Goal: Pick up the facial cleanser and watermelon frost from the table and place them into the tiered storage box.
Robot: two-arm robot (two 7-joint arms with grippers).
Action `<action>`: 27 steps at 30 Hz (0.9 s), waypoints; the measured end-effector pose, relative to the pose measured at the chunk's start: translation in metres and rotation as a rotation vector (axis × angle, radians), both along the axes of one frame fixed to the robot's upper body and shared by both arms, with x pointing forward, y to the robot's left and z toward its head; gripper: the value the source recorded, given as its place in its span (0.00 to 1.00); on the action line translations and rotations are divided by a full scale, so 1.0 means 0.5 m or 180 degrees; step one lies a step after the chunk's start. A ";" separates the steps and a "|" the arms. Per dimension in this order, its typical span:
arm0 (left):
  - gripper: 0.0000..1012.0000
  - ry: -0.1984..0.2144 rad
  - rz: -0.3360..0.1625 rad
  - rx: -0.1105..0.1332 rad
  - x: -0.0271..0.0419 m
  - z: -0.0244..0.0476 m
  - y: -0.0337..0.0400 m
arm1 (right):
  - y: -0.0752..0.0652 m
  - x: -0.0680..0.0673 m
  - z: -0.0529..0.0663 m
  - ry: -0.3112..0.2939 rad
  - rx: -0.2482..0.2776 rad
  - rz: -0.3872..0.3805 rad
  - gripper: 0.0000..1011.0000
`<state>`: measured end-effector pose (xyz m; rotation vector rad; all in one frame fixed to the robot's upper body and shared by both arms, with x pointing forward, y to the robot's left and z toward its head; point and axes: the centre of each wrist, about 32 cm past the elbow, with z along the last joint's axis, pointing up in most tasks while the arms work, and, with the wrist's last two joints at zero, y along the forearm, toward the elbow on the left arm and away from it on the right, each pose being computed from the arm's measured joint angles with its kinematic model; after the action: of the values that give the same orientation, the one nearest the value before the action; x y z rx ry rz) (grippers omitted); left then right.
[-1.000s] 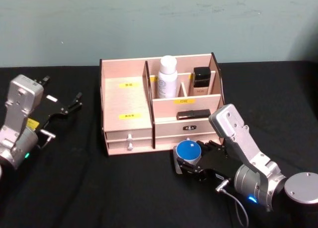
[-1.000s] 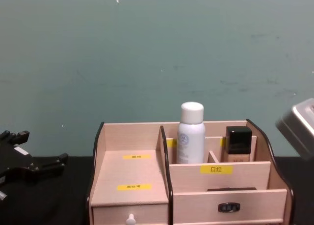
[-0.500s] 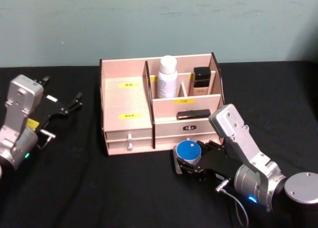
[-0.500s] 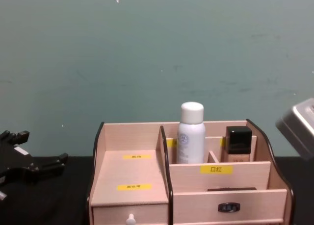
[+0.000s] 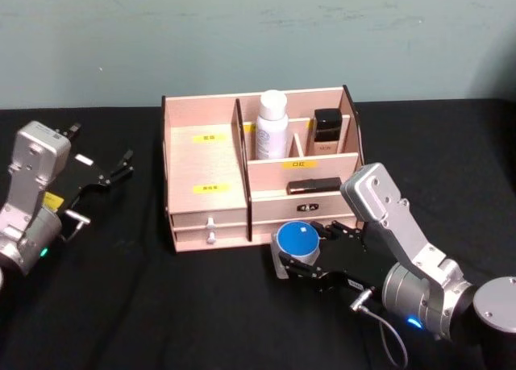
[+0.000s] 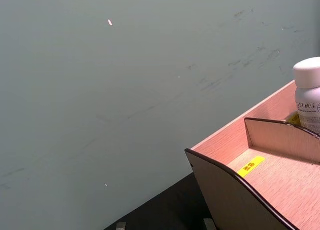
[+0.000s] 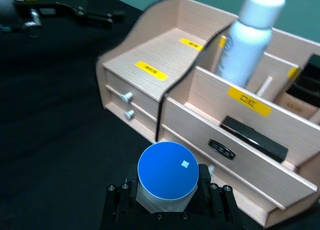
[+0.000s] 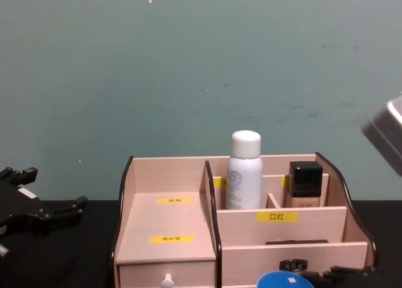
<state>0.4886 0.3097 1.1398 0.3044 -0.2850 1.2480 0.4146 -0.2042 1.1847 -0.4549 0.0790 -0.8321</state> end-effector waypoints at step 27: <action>0.99 0.0000 0.0000 0.0000 0.000 0.000 0.000 | 0.120 0.053 0.113 -0.0385 0.0208 0.0307 0.71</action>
<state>0.4887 0.3097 1.1398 0.3044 -0.2851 1.2480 0.4412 -0.1443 1.2411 -0.3435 -0.0274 -0.7584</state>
